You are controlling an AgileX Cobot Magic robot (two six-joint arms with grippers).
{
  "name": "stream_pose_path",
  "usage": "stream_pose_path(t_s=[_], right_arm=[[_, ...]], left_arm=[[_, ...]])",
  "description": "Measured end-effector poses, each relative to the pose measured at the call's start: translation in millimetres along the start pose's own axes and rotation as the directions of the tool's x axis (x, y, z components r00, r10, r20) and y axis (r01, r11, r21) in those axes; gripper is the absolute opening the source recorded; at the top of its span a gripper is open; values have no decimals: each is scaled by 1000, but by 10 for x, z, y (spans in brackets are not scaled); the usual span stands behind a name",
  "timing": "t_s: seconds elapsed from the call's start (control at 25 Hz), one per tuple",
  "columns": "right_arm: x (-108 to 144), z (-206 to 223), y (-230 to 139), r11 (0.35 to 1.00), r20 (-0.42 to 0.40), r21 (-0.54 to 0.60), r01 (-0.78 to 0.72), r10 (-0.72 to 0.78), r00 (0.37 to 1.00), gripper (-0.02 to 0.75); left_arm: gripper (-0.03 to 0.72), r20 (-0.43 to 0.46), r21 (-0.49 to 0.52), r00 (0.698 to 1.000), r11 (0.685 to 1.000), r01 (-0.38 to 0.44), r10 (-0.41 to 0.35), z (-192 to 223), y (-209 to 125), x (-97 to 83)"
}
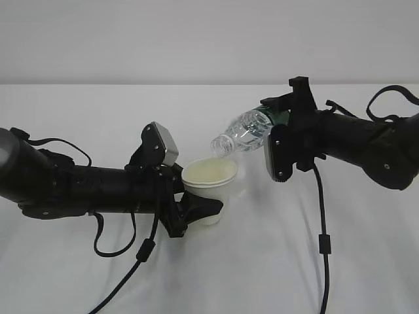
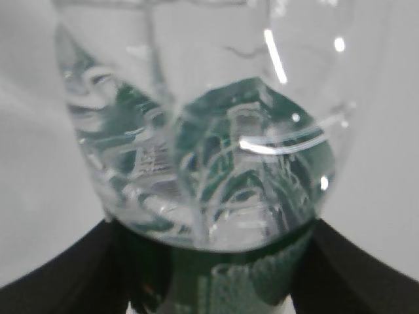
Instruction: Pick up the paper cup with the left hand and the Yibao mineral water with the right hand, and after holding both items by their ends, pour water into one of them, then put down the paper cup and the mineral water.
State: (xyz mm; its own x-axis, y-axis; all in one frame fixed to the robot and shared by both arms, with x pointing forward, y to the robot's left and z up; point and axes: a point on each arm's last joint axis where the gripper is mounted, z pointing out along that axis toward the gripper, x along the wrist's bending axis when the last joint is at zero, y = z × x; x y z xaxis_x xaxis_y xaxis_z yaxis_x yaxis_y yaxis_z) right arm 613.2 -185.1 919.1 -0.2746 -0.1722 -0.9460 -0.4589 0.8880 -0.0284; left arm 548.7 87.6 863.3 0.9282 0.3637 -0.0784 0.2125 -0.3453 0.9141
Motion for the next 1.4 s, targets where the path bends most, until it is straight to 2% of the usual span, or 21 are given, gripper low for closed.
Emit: stream_pose_path(t_s=[0.68, 1.4], right_arm=[[-36, 31, -29, 997, -24, 2, 76, -76, 997, 477], [-61, 39, -86, 996, -25, 15, 90, -90, 996, 477]], left_arm=[[400, -17, -16, 1000, 1000, 18, -19, -1, 14, 16], [397, -15, -24, 1000, 1000, 20, -20, -1, 21, 14]])
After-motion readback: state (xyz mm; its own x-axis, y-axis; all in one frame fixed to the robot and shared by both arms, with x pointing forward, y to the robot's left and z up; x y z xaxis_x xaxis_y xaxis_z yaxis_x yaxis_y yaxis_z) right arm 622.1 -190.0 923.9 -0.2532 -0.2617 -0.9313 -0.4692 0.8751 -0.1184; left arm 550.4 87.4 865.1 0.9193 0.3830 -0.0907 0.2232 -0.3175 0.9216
